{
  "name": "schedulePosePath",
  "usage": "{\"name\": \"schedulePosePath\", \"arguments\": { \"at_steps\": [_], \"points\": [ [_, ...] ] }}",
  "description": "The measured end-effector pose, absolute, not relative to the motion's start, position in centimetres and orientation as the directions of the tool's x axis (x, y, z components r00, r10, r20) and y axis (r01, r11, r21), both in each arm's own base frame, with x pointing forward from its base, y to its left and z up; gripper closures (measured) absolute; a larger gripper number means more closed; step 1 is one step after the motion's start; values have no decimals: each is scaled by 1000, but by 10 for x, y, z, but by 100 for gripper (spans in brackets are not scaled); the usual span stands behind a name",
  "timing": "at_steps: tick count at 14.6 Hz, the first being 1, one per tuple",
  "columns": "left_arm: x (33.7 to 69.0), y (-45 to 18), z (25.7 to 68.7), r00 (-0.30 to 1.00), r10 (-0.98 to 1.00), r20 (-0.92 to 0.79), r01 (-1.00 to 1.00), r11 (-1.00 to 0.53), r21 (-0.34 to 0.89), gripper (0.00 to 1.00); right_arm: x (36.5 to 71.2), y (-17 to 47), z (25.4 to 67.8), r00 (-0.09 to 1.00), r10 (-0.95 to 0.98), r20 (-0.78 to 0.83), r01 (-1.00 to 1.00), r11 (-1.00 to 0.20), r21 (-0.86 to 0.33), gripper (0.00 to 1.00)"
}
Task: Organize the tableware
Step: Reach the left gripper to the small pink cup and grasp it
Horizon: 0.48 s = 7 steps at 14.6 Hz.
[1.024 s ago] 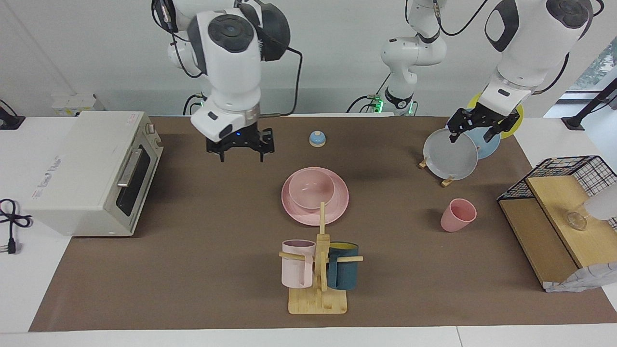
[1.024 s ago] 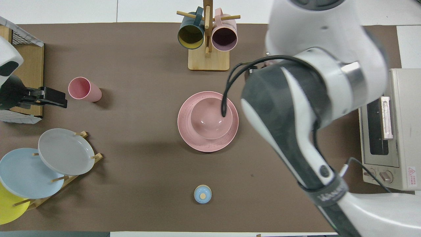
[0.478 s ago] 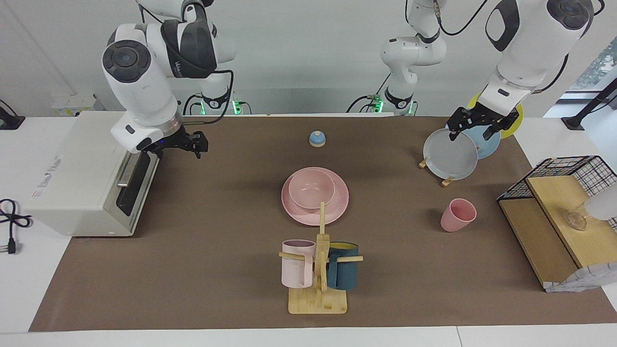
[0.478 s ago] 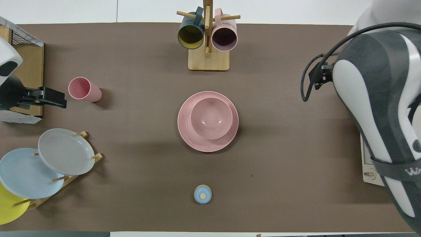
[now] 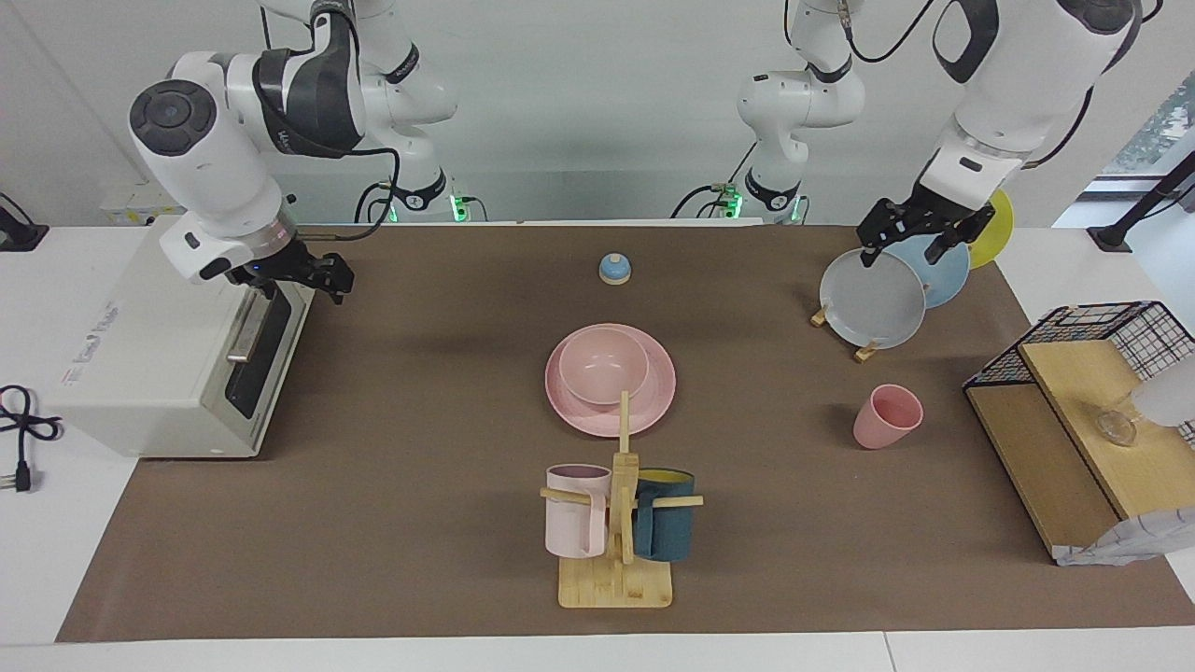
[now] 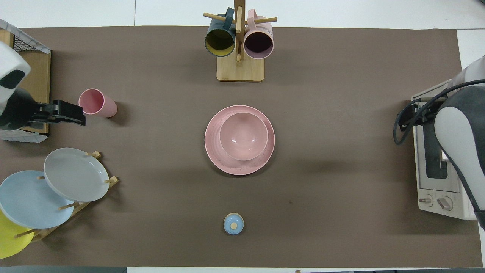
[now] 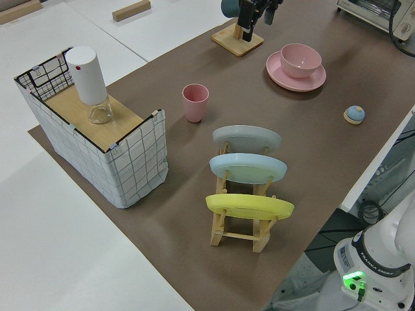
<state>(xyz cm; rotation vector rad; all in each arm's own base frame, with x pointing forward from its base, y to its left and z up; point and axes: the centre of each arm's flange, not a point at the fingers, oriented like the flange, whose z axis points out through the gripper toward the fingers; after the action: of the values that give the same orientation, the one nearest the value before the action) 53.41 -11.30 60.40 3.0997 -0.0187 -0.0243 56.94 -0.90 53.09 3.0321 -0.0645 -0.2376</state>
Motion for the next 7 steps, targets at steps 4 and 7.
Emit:
{"name": "schedulePosePath", "arguments": {
  "at_steps": [4,7],
  "points": [
    [563,-115,562,1000,7,-5,7,-999,41,2,564,-12,552,993,-50,-108,-39,-994,97,0],
    [601,-105,498,1000,24,-11,24,-1000,12,1,560,-23,562,995,-51,-87,-44,-995,85,0]
  ]
}}
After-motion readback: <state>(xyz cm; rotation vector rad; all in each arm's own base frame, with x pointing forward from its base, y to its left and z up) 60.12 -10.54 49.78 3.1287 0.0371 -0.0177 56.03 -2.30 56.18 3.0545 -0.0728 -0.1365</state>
